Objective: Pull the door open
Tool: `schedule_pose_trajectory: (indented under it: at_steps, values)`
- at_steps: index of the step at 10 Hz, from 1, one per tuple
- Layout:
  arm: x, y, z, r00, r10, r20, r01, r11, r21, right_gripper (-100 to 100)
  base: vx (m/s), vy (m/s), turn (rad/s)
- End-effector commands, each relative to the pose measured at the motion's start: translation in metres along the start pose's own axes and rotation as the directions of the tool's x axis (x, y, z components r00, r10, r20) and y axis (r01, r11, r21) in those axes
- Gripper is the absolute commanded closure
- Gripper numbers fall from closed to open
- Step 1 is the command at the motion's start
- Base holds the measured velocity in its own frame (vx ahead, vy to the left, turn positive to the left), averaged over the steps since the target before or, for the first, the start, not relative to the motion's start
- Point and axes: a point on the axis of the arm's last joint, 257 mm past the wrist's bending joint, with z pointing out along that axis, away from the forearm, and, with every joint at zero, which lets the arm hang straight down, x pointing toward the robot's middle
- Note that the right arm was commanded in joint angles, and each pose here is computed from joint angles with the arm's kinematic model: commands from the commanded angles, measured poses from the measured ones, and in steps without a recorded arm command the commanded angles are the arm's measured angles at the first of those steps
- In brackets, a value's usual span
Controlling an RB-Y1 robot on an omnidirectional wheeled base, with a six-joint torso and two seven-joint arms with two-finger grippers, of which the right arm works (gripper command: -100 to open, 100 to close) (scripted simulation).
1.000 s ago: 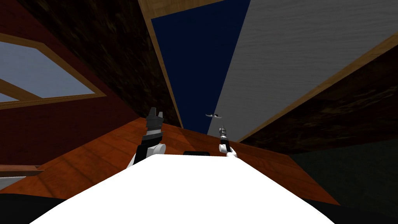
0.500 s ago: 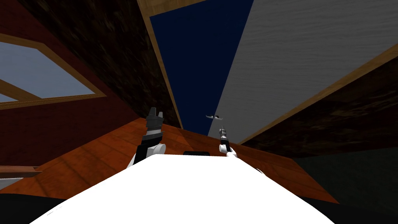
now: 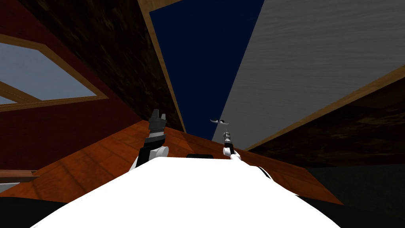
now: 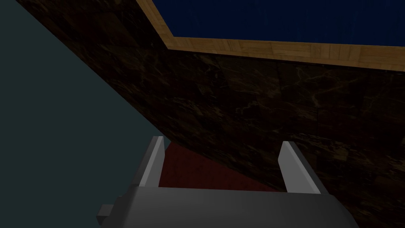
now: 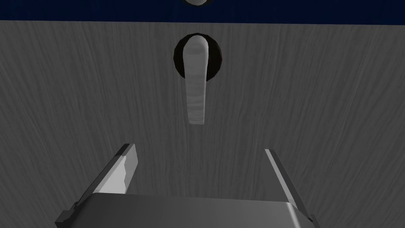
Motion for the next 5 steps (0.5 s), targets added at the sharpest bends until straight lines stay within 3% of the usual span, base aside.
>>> schedule_pose_trajectory:
  at_steps: [1, 2, 4, 5]
  values:
    - [0.000, 0.000, 0.0000, 1.000, 0.000, 0.000, 0.000, 1.000, 0.000, -100, 0.074, -0.002, 0.008]
    - [-0.036, -0.009, -0.0118, 0.999, -0.016, 0.048, 0.015, 1.000, 0.024, -100, 0.031, 0.015, -0.032]
    - [-0.070, -0.015, -0.0241, 0.995, -0.032, 0.094, 0.028, 0.999, 0.043, -100, 0.044, 0.022, -0.025]
    - [-0.070, -0.015, -0.0241, 0.995, -0.032, 0.094, 0.028, 0.999, 0.043, -100, 0.025, 0.017, 0.001]
